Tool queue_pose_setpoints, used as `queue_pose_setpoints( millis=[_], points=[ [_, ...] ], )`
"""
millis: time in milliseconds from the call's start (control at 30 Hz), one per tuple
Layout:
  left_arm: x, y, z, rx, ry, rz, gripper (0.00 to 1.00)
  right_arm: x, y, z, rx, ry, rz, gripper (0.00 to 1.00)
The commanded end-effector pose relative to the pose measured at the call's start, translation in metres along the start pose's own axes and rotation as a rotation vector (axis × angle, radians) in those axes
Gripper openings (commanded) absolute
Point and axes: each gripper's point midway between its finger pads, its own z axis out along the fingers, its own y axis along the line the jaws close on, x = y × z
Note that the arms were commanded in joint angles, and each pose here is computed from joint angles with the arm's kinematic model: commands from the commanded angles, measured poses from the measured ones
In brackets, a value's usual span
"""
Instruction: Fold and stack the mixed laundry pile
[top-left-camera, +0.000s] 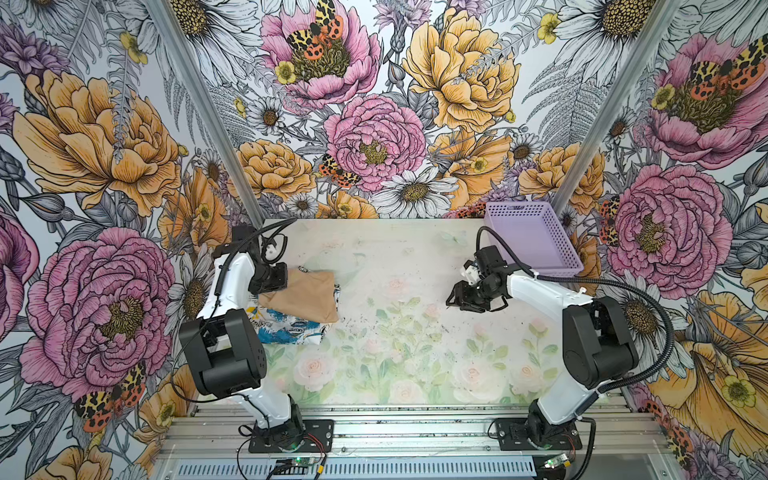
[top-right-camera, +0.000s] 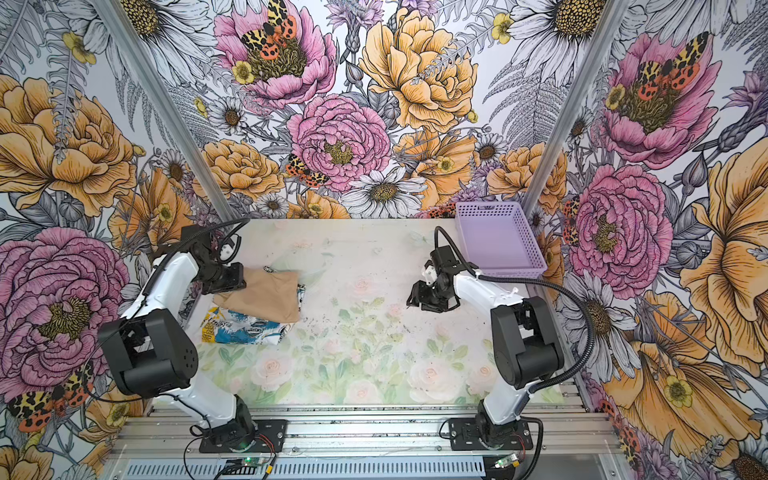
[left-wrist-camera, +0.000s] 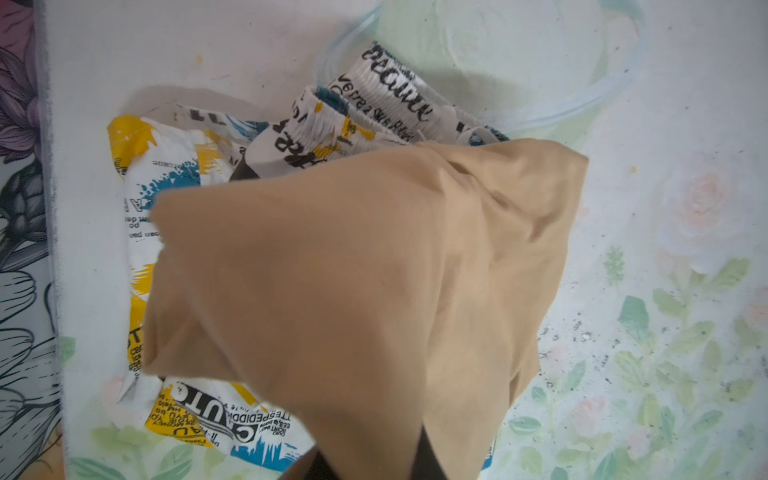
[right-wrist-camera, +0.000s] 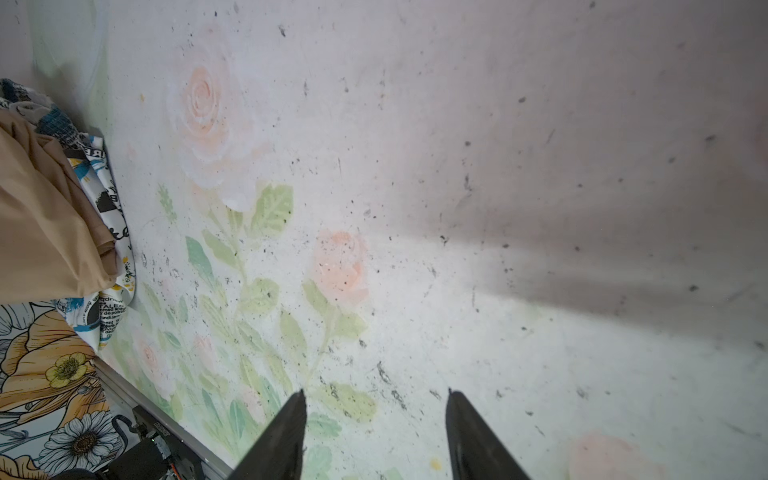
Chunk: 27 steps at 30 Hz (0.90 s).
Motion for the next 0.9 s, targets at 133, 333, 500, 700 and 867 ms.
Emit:
queue_pose_setpoints(
  millis=[133, 333, 500, 700, 867],
  points=[
    [-0.008, 0.053, 0.013, -0.402, 0.052, 0.038, 0.23, 0.002, -0.002, 0.001, -0.006, 0.011, -0.013, 0.56],
    [-0.018, 0.065, -0.013, -0.54, -0.052, 0.009, 0.77, 0.003, -0.004, -0.002, 0.006, -0.003, -0.011, 0.57],
    [-0.022, 0.063, -0.034, -0.527, -0.147, -0.028, 0.99, -0.001, -0.004, -0.007, 0.016, -0.025, -0.015, 0.57],
    [-0.02, 0.029, -0.044, -0.33, -0.341, -0.097, 0.99, -0.017, -0.005, -0.021, 0.057, -0.1, -0.05, 0.59],
    [-0.011, -0.013, -0.069, -0.237, -0.563, -0.054, 0.99, -0.039, -0.013, -0.041, 0.128, -0.232, -0.104, 0.66]
  ],
)
